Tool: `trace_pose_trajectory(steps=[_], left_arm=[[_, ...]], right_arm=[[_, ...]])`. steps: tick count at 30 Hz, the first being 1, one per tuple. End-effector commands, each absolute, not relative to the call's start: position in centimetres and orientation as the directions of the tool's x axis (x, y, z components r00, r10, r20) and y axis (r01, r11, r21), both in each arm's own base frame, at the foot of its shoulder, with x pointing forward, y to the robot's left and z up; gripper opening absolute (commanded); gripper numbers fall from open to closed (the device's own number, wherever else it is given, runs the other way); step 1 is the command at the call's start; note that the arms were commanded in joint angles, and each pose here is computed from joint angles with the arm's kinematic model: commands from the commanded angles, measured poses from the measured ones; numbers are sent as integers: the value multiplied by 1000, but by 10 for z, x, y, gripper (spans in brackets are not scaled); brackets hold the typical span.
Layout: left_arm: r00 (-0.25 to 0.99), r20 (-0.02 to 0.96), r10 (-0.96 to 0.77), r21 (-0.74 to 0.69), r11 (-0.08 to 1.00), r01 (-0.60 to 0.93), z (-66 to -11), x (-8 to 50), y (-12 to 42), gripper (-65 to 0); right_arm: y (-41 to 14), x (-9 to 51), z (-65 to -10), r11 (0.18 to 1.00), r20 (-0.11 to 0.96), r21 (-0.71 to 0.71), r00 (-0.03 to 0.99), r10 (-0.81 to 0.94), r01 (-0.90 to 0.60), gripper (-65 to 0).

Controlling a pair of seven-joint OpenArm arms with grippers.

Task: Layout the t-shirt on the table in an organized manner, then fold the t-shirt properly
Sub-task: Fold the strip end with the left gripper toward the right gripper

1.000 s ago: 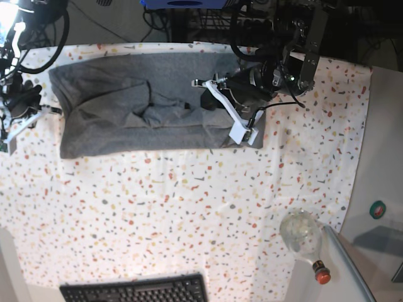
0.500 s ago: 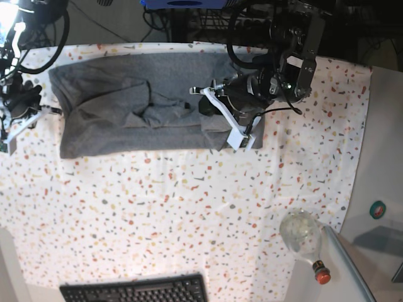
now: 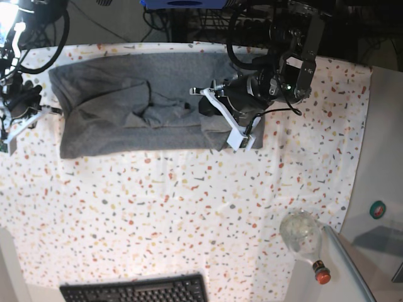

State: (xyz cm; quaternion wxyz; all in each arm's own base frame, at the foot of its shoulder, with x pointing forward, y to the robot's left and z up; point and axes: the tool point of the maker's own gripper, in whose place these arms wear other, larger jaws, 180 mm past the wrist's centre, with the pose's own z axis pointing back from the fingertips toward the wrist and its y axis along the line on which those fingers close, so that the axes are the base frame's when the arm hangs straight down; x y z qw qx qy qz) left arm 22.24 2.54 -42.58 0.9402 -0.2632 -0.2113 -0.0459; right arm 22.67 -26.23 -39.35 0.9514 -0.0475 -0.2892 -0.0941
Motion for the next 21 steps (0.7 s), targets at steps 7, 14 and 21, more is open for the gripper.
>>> trace_pose_trajectory(steps=[7, 14, 21], left_arm=[[889, 454, -55, -491, 818, 301, -415, 220, -5, -91], [884, 429, -185, -498, 769, 402, -427, 214, -44, -48], [785, 512, -348, -480, 642, 598, -401, 208, -105, -89]], right_arm=[[-265, 235, -383, 978, 595, -43, 792, -137, 202, -650], [-265, 234, -384, 978, 592, -44, 794, -137, 202, -650], [-265, 233, -385, 978, 585, -44, 799, -138, 202, -650]])
